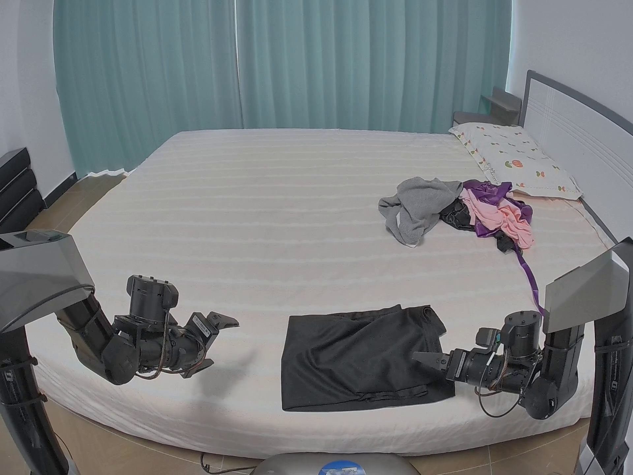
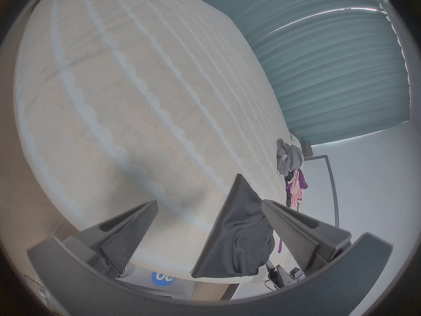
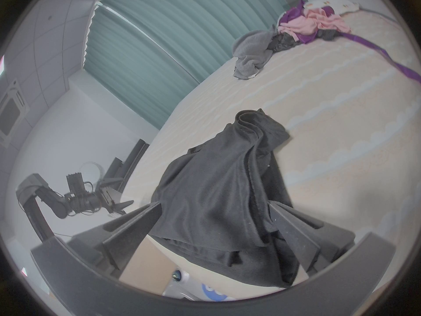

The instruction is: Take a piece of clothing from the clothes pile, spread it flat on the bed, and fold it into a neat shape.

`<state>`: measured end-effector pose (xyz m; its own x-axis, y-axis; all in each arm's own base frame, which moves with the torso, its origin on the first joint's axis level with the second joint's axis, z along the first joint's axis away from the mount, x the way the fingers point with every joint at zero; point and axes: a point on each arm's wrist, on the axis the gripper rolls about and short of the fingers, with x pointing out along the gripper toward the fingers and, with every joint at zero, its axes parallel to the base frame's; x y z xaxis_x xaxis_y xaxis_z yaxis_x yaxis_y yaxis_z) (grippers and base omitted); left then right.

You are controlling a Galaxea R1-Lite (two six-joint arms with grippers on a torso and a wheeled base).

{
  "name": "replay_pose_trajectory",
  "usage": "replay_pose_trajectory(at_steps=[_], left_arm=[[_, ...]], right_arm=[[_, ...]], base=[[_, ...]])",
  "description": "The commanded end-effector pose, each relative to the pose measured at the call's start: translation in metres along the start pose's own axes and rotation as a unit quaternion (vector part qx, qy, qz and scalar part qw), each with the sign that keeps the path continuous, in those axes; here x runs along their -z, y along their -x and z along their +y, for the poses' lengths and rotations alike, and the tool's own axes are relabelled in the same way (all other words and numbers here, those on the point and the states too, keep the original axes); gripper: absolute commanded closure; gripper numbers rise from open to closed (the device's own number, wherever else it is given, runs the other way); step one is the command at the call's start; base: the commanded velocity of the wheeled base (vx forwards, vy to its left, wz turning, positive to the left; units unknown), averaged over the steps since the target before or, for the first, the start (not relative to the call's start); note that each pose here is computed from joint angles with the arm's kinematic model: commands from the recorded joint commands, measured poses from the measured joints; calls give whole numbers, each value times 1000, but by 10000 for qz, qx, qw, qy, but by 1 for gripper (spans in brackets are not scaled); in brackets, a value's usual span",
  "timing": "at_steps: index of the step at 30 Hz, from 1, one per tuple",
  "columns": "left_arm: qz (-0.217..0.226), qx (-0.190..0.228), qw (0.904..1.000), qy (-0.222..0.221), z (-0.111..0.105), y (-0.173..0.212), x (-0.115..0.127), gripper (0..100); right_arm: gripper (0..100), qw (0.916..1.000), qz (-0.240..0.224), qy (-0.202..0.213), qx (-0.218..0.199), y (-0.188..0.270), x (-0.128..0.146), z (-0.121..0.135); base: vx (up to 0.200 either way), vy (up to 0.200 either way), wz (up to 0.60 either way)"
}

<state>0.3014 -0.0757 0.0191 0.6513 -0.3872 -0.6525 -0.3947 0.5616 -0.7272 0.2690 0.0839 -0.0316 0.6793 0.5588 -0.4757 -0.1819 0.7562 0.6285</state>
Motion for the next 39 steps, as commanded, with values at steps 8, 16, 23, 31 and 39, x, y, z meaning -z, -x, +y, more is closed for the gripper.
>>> replay_pose_trajectory(at_steps=[8,16,23,31,39], left_arm=[[15,-37,10000,-9,2,-1,1,0],[8,-40,10000,-9,2,-1,1,0],[11,-49,10000,-12,2,-2,2,0],[11,-49,10000,-12,2,-2,2,0],[7,-59,10000,-18,2,-2,2,0]], right_arm=[[0,9996,-66,122,251,11,-3,-16],[0,9997,52,155,161,10,2,-12],[100,9992,307,253,50,4,14,-4],[100,9980,388,413,266,20,17,-10],[100,9975,406,501,299,44,14,-13]], base=[[0,0,0],[0,0,0],[0,0,0],[0,0,0],[0,0,0]])
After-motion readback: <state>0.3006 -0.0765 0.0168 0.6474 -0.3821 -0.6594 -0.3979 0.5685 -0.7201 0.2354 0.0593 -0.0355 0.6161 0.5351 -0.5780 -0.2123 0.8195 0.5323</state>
